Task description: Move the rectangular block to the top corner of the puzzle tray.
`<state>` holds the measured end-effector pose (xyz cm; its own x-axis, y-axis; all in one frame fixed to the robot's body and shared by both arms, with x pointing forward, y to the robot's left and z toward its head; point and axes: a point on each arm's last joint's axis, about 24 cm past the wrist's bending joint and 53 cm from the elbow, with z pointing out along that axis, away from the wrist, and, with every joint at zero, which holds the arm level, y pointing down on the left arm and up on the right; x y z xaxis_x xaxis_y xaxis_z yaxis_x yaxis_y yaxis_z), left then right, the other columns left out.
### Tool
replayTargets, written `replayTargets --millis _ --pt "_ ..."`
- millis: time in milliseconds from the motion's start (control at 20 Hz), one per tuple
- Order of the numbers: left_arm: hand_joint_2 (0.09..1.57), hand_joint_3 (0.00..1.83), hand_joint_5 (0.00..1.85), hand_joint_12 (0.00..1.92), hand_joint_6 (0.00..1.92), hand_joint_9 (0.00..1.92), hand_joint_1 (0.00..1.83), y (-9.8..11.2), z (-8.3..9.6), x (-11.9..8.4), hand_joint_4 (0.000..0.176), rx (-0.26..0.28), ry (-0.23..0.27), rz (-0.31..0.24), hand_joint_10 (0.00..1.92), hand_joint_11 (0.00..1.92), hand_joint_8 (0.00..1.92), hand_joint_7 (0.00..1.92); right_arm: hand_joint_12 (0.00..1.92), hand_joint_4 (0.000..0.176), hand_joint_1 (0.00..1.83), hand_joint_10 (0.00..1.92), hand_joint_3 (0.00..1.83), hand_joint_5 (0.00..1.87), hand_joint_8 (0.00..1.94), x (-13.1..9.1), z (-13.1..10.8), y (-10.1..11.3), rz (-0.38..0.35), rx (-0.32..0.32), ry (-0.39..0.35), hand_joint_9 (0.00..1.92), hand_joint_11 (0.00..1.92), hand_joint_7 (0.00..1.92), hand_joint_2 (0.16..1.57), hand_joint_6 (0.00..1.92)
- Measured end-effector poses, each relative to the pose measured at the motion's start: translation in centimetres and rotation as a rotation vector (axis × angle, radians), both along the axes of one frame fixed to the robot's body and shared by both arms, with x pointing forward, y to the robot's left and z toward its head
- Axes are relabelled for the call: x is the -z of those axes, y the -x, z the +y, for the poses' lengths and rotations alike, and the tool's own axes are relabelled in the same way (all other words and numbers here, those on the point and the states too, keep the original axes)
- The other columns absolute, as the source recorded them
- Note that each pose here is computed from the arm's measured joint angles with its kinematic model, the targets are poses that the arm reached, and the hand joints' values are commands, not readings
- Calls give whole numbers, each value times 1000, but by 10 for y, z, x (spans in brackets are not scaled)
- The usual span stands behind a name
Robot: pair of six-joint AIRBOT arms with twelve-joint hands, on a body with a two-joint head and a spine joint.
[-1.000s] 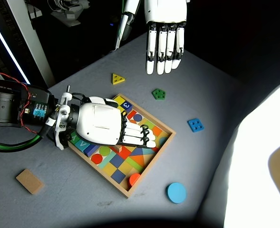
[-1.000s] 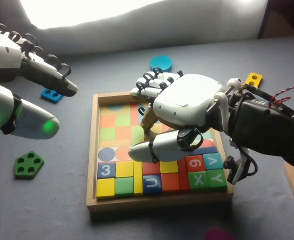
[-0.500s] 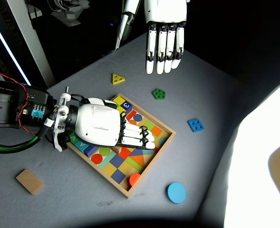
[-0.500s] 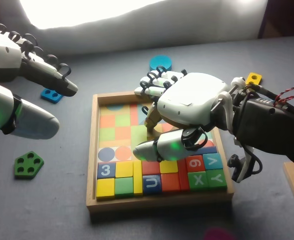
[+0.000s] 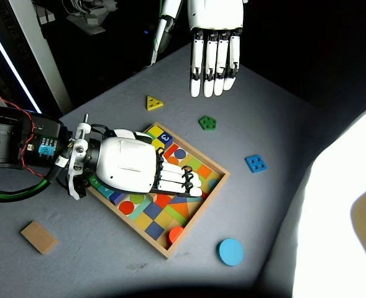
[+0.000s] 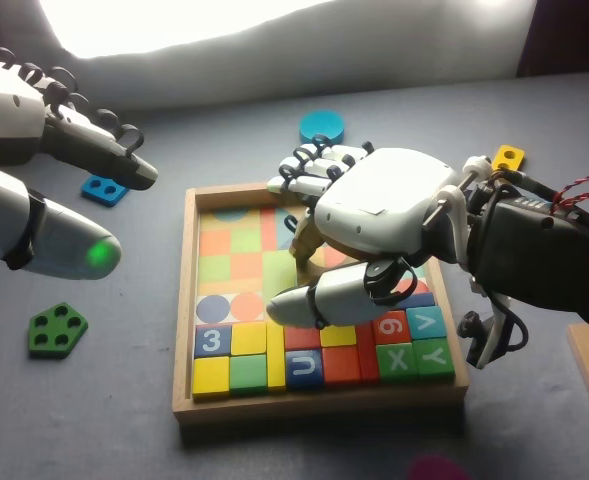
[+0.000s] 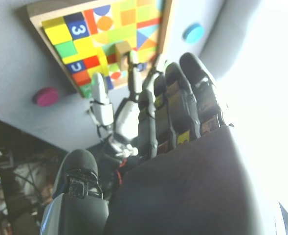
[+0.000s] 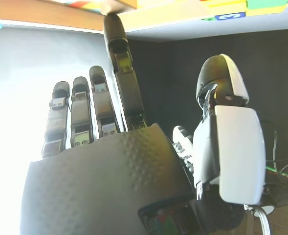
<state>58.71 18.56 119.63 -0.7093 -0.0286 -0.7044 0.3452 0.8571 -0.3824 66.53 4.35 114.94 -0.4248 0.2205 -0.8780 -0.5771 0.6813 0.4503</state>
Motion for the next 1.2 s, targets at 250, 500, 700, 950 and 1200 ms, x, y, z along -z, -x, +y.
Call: replayTargets --millis 250,500,700,950,1200 --pt "1247 0 264 789 7 274 0 0 0 0 24 0 0 0 0 0 0 274 0 0 0 0 5 785 12 0 3 5 2 -14 4 0 0 129 1124 29" --pt "1255 0 251 820 2 278 52 0 0 0 17 0 0 0 4 0 3 268 0 0 0 0 6 766 1 0 2 5 1 -14 9 0 0 107 1127 20" --pt "1254 1 232 801 0 265 38 0 0 0 21 0 0 0 1 0 1 258 0 0 0 0 0 775 0 0 -1 7 1 -16 12 0 0 76 1115 23" --pt "1242 0 259 833 1 285 91 0 0 0 17 0 0 0 2 0 1 281 0 0 0 0 2 784 13 1 -3 8 1 -17 18 0 0 102 1121 27" --pt "1246 1 270 851 2 291 12 0 0 0 30 0 0 0 4 0 3 280 0 0 0 0 2 779 12 2 -3 9 3 -20 21 0 0 111 1122 25"
